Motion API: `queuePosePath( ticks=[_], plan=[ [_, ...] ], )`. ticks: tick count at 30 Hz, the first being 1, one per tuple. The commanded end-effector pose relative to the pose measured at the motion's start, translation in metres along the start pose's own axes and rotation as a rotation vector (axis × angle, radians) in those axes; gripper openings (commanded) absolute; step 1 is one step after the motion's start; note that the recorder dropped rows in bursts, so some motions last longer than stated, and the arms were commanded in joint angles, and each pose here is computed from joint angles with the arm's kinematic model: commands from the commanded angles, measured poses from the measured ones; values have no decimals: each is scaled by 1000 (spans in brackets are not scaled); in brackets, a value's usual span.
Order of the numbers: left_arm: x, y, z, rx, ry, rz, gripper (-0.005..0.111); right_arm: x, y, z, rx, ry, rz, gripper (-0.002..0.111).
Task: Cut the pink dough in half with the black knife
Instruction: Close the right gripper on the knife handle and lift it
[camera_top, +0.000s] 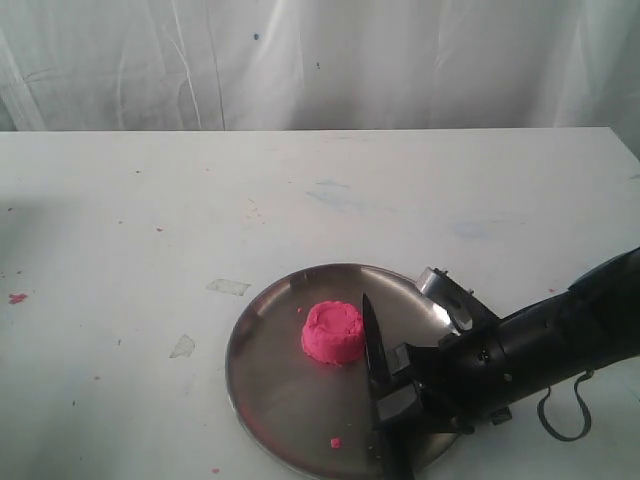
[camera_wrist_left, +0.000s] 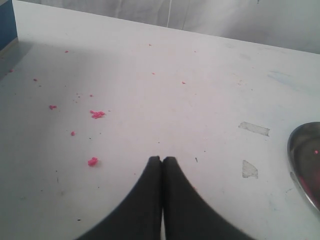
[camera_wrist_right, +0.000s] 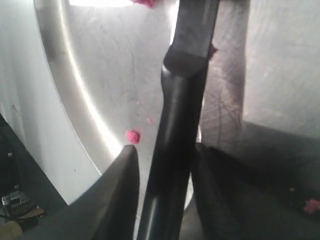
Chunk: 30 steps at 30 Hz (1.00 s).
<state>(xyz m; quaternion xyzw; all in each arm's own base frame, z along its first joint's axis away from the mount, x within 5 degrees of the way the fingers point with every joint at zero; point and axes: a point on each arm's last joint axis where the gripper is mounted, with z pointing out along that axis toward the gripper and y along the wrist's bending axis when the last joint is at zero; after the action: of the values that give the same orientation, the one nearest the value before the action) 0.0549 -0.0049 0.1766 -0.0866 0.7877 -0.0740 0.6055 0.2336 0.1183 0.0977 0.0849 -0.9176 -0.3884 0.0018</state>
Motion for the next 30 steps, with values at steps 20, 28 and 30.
queuePosePath(
  ticks=[20,28,30],
  plan=[
    [1,0,0,-1,-2,-7,0,-5,-21,3,191,-25,-48,9],
    [1,0,0,-1,-2,-7,0,-17,1,-20,190,-131,-137,9],
    [1,0,0,-1,-2,-7,0,-18,8,-27,194,-162,-162,9]
  ],
)
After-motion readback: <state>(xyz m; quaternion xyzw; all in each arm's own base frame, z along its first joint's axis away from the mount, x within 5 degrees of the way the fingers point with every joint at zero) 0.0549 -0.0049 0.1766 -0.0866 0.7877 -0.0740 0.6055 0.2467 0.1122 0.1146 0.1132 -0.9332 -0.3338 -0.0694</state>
